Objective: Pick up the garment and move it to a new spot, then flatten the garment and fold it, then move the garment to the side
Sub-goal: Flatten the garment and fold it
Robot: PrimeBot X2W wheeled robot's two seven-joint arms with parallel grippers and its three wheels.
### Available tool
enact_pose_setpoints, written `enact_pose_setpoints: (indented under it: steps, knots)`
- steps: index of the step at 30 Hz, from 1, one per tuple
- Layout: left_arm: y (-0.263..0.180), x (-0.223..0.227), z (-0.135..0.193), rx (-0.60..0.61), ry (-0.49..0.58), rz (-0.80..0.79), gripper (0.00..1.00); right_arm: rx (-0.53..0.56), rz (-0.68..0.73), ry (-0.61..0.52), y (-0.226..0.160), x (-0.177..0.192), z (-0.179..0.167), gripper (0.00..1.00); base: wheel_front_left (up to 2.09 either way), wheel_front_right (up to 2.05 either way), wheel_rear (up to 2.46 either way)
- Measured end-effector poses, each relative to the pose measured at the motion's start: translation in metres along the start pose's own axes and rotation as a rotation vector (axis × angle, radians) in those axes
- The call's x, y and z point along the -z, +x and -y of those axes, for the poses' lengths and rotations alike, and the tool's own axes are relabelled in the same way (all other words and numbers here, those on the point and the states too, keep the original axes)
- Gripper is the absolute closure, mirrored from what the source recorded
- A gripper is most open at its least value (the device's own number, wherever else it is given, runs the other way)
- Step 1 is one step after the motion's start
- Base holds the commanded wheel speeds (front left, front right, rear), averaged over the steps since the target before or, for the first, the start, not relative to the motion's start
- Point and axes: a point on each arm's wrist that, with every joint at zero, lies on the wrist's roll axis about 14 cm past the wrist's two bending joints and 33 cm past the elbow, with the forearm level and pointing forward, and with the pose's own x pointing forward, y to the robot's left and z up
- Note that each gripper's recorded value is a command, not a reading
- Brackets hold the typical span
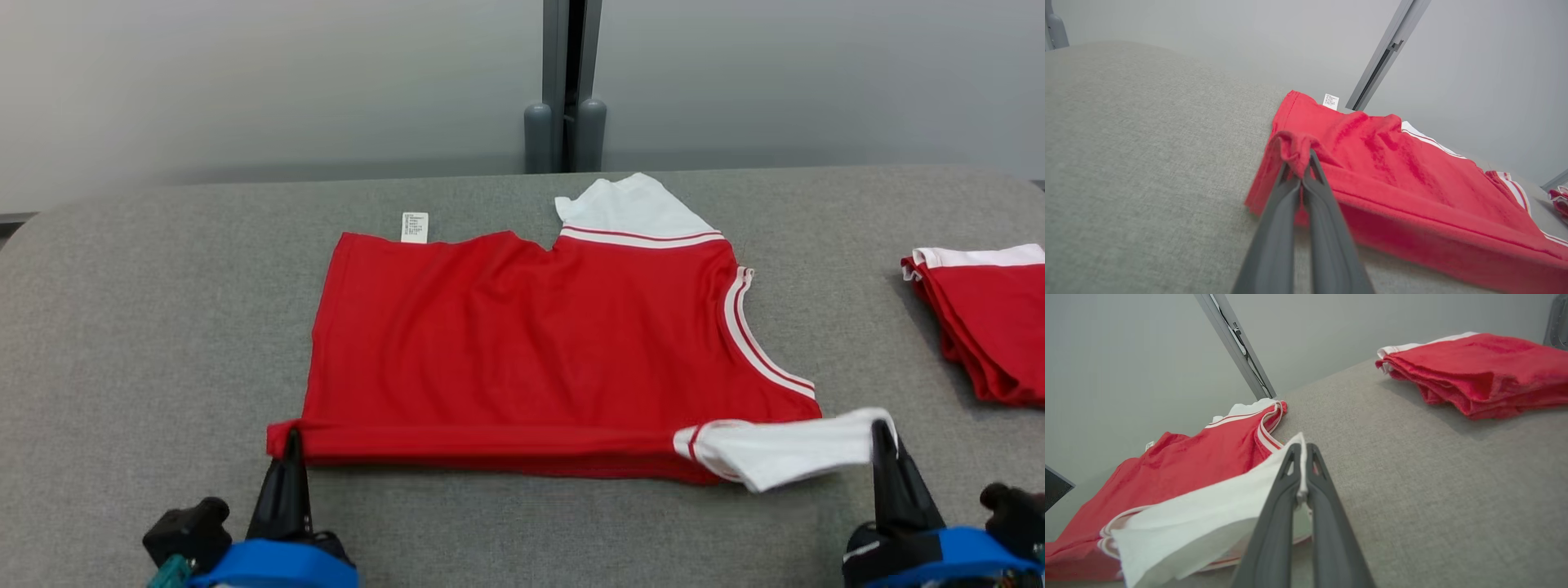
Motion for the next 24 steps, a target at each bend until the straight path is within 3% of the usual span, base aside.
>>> enact_pose_setpoints:
  steps: [11,23,24]
  knots:
    - [0.055,-0.001,0.005,0.013,0.022,-0.016,1.0,-0.094,0.051,-0.073,0.083,-0.025,-0.034,1.0,0.0,0.0,0.0]
    - [0.08,0.002,-0.01,-0.022,0.06,-0.036,1.0,-0.108,0.031,-0.131,0.12,-0.02,-0.042,1.0,0.0,0.0,0.0]
    - [0.08,0.004,-0.01,-0.02,0.069,-0.044,0.58,-0.102,0.031,-0.135,0.121,-0.021,-0.04,0.87,0.0,0.0,0.0]
